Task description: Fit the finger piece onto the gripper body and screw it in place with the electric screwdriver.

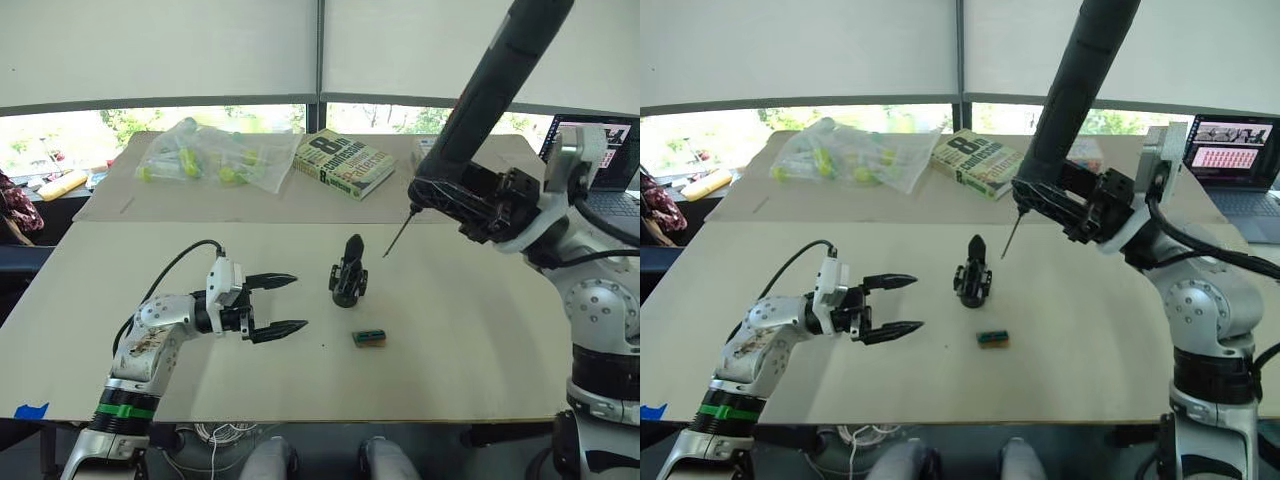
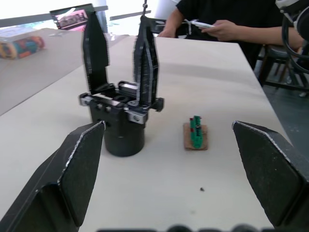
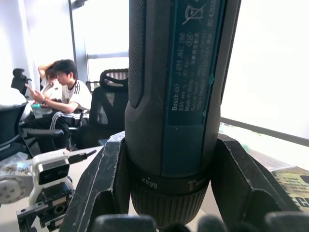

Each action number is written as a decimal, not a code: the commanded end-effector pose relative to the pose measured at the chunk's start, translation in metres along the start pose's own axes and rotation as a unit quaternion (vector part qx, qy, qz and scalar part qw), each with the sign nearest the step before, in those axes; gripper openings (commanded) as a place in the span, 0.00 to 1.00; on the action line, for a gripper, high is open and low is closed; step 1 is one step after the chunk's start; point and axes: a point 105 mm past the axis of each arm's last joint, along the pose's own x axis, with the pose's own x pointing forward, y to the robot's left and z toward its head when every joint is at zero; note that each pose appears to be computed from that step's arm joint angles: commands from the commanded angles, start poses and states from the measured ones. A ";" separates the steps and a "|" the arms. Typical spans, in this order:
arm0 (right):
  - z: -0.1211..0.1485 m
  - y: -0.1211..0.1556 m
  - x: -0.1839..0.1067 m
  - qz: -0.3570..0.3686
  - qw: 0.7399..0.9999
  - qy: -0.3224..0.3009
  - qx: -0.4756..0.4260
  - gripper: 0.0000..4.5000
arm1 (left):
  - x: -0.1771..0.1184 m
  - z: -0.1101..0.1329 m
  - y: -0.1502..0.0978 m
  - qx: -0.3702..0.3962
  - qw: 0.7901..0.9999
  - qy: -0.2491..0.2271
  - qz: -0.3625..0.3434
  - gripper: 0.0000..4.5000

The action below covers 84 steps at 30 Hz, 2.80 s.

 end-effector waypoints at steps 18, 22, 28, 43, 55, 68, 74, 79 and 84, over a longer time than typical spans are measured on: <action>-0.017 0.007 0.037 0.043 0.999 0.011 0.006 0.43 | 0.012 -0.013 0.022 0.036 0.999 0.001 0.038 1.00; -0.025 0.005 0.040 0.047 0.999 0.020 0.004 0.43 | 0.024 -0.010 0.021 0.040 0.999 -0.001 0.030 1.00; -0.028 0.005 0.042 0.056 0.998 0.022 0.006 0.43 | 0.032 -0.007 0.019 0.041 0.999 -0.001 0.025 1.00; -0.031 0.009 0.048 0.080 0.996 0.026 0.019 0.43 | 0.041 -0.005 0.012 0.033 0.999 0.003 0.018 1.00; -0.041 0.014 0.056 0.091 0.994 0.048 0.027 0.43 | 0.041 -0.008 0.010 0.030 0.999 0.007 0.022 1.00; -0.042 0.013 0.058 0.091 0.994 0.057 0.034 0.43 | 0.042 -0.008 0.008 0.028 0.999 0.007 0.026 1.00; -0.044 0.013 0.057 0.092 0.993 0.065 0.034 0.43 | 0.041 -0.009 0.008 0.026 0.999 0.008 0.026 1.00; -0.046 0.011 0.056 0.090 0.993 0.072 0.033 0.43 | 0.040 -0.011 0.008 0.026 0.999 0.010 0.027 1.00; -0.047 0.011 0.056 0.089 0.993 0.075 0.033 0.43 | 0.040 -0.014 0.007 0.025 0.999 0.012 0.026 1.00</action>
